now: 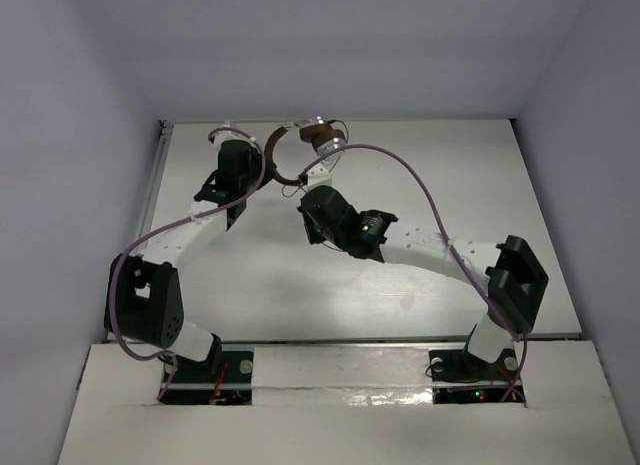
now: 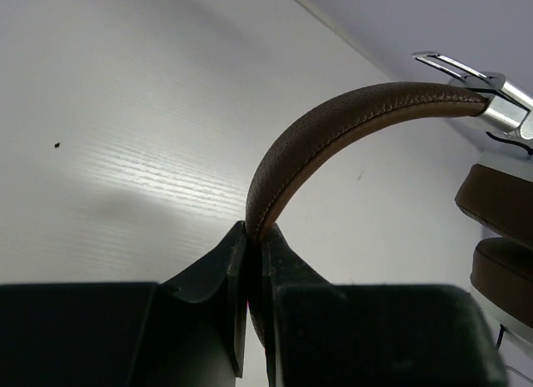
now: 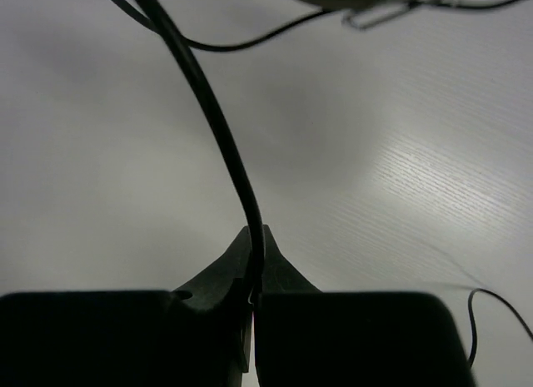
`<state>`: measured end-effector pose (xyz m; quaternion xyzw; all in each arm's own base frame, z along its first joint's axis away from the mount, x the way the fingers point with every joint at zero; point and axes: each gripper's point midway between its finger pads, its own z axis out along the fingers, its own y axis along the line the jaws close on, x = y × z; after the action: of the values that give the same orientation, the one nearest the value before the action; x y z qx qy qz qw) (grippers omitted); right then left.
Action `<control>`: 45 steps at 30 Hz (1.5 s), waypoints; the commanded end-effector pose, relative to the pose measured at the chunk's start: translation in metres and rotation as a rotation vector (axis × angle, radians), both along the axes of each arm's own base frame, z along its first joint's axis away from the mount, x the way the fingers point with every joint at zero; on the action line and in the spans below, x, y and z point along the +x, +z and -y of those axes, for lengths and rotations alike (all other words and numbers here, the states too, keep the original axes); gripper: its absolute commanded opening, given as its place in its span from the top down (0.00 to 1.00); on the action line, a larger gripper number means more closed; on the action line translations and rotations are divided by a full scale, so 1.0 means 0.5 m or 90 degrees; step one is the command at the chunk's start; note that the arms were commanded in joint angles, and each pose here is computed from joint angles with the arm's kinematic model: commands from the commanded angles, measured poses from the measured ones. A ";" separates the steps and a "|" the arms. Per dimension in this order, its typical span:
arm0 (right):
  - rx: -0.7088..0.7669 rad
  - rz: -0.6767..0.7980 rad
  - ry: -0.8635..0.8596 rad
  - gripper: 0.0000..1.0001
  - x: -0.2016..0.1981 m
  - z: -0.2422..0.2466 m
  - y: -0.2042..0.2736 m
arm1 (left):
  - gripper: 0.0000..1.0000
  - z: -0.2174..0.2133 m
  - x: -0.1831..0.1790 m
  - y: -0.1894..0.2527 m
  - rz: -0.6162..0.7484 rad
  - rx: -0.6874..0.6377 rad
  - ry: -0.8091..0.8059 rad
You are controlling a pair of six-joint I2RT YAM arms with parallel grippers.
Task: Wrap the headphones
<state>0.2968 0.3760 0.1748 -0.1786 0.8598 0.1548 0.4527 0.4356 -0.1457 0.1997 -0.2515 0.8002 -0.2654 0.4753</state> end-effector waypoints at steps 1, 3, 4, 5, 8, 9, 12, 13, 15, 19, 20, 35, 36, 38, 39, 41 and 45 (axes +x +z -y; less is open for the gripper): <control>-0.011 0.009 0.037 1.00 -0.019 0.005 0.056 | 1.00 -0.006 0.017 0.085 0.084 0.074 0.040; -0.027 0.013 0.034 1.00 -0.019 0.017 0.066 | 1.00 0.003 0.007 0.083 0.084 0.105 0.037; -0.032 0.019 0.026 1.00 -0.017 0.024 0.072 | 1.00 -0.004 0.001 0.070 0.072 0.118 0.040; -0.040 0.025 0.021 1.00 -0.015 0.032 0.074 | 1.00 -0.009 -0.005 0.070 0.072 0.122 0.043; -0.063 0.047 -0.004 1.00 -0.009 0.062 0.089 | 1.00 -0.017 -0.022 0.060 0.069 0.138 0.037; -0.072 0.056 -0.016 1.00 -0.005 0.074 0.094 | 1.00 -0.019 -0.026 0.060 0.067 0.142 0.035; -0.084 0.077 -0.037 1.00 0.002 0.095 0.113 | 1.00 -0.022 -0.040 0.073 0.072 0.153 0.022; -0.084 0.083 -0.042 1.00 0.003 0.098 0.120 | 1.00 -0.023 -0.045 0.074 0.071 0.158 0.018; -0.086 0.099 -0.053 1.00 0.008 0.109 0.138 | 1.00 -0.025 -0.052 0.089 0.079 0.166 0.010; -0.086 0.127 -0.083 1.00 0.028 0.133 0.175 | 1.00 -0.018 -0.071 0.089 0.071 0.184 -0.019; -0.085 0.136 -0.085 1.00 0.031 0.134 0.189 | 1.00 -0.015 -0.074 0.083 0.065 0.185 -0.027; -0.073 0.217 -0.145 1.00 0.099 0.190 0.308 | 1.00 0.050 -0.162 -0.001 -0.024 0.301 -0.153; -0.073 0.223 -0.158 1.00 0.108 0.199 0.314 | 1.00 0.053 -0.166 -0.003 -0.025 0.298 -0.162; -0.085 0.231 -0.171 1.00 0.124 0.221 0.317 | 1.00 0.057 -0.178 -0.011 -0.031 0.303 -0.176; -0.082 0.239 -0.173 1.00 0.126 0.220 0.322 | 1.00 0.060 -0.182 -0.012 -0.029 0.305 -0.189; -0.103 0.251 -0.186 1.00 0.142 0.245 0.320 | 1.00 0.061 -0.191 -0.012 -0.023 0.302 -0.200; -0.124 0.269 -0.207 1.00 0.167 0.266 0.314 | 1.00 0.087 -0.204 -0.007 -0.011 0.288 -0.258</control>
<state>0.3702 0.2579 0.2987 -0.1368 0.8047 -0.0324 0.5768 0.3353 -0.1747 0.1688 -0.0017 0.8977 -0.1189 0.4242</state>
